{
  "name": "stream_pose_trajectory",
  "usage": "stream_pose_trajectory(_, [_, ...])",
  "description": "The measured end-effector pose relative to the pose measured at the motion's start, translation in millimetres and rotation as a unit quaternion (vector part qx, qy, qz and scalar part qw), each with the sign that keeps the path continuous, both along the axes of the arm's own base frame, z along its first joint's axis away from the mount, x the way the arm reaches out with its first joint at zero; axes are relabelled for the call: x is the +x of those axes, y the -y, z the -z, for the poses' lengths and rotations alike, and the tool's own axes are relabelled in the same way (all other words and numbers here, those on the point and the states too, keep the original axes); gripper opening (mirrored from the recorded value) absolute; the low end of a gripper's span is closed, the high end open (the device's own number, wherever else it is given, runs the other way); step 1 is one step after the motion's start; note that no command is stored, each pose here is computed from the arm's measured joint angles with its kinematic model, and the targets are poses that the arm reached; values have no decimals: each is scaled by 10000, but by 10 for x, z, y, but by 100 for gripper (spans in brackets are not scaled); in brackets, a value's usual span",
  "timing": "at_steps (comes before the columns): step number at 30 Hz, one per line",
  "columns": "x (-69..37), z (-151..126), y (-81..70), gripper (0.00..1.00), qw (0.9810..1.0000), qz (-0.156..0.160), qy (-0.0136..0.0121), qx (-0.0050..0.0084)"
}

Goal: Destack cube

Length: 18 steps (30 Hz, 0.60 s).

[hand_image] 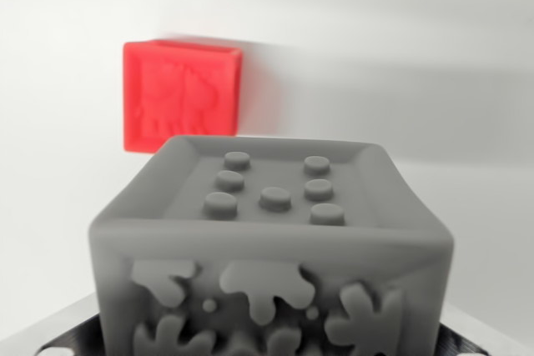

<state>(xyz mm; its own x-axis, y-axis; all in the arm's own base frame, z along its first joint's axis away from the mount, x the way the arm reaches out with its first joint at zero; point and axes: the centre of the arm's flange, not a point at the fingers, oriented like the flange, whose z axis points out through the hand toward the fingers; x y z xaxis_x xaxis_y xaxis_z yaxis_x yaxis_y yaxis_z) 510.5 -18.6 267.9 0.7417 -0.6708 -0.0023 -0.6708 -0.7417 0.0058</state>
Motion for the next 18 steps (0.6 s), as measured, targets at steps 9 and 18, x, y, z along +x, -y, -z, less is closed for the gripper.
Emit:
stream_pose_trajectory(9, [-67,37,159,0,10000,-61,4,1])
stream_pose_trajectory(18, [-131,75,314,0,9999,-127,3,3])
